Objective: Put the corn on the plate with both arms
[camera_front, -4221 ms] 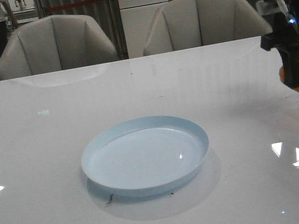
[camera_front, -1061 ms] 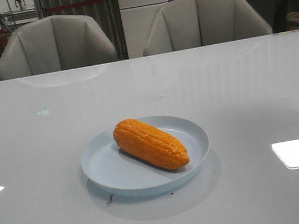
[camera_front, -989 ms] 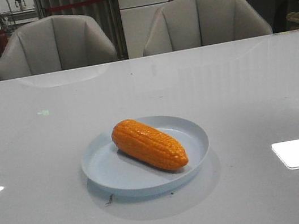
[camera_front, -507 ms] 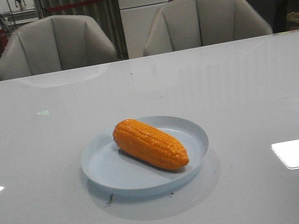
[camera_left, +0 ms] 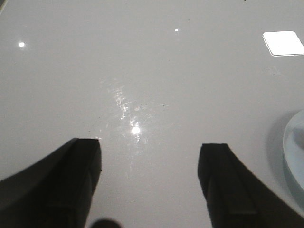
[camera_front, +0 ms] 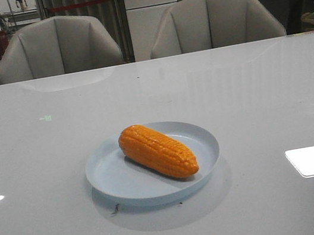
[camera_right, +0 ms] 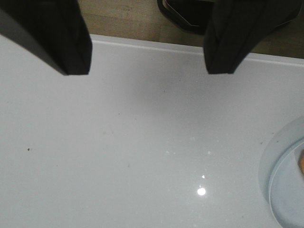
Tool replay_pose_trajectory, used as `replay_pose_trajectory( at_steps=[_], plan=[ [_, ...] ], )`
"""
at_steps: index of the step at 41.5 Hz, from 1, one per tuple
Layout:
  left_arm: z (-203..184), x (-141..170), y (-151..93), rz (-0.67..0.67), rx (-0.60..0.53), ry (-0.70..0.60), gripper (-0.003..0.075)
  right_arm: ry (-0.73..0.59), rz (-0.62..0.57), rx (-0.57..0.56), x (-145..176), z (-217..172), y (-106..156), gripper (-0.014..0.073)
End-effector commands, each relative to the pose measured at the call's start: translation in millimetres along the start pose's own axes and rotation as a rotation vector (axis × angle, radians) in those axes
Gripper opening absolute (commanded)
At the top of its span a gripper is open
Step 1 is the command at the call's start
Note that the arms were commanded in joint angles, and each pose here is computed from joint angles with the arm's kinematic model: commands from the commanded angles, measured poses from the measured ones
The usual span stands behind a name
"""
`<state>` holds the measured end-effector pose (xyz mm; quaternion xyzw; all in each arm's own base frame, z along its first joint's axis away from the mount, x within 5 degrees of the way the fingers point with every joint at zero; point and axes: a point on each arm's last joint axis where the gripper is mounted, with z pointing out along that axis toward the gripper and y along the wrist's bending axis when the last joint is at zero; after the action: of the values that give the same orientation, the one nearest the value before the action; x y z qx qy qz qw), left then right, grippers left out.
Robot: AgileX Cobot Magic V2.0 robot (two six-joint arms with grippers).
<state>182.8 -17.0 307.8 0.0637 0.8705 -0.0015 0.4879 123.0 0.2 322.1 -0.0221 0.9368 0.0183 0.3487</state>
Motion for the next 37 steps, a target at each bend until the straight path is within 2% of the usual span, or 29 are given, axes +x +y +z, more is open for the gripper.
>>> replay_pose_trajectory(
  at_steps=[1,24,29,37],
  plan=[
    [-6.8,-16.1,0.8,-0.019,0.0,-0.115,0.0495,-0.075,-0.013,0.018,-9.1,-7.0,-1.6,0.0594],
    [-7.1,-18.2,0.2,-0.006,0.0,-0.139,0.0479,-0.075,-0.013,0.018,-9.1,-7.0,-1.6,0.0594],
    [-16.3,-18.1,0.2,-0.013,0.001,-0.171,0.0386,-0.075,-0.013,0.018,-9.1,-7.0,-1.6,0.0594],
    [-50.1,-10.6,-1.2,-0.044,0.021,-0.3,0.0127,-0.077,-0.012,0.017,-9.2,-7.0,-1.5,0.0594]
  ],
)
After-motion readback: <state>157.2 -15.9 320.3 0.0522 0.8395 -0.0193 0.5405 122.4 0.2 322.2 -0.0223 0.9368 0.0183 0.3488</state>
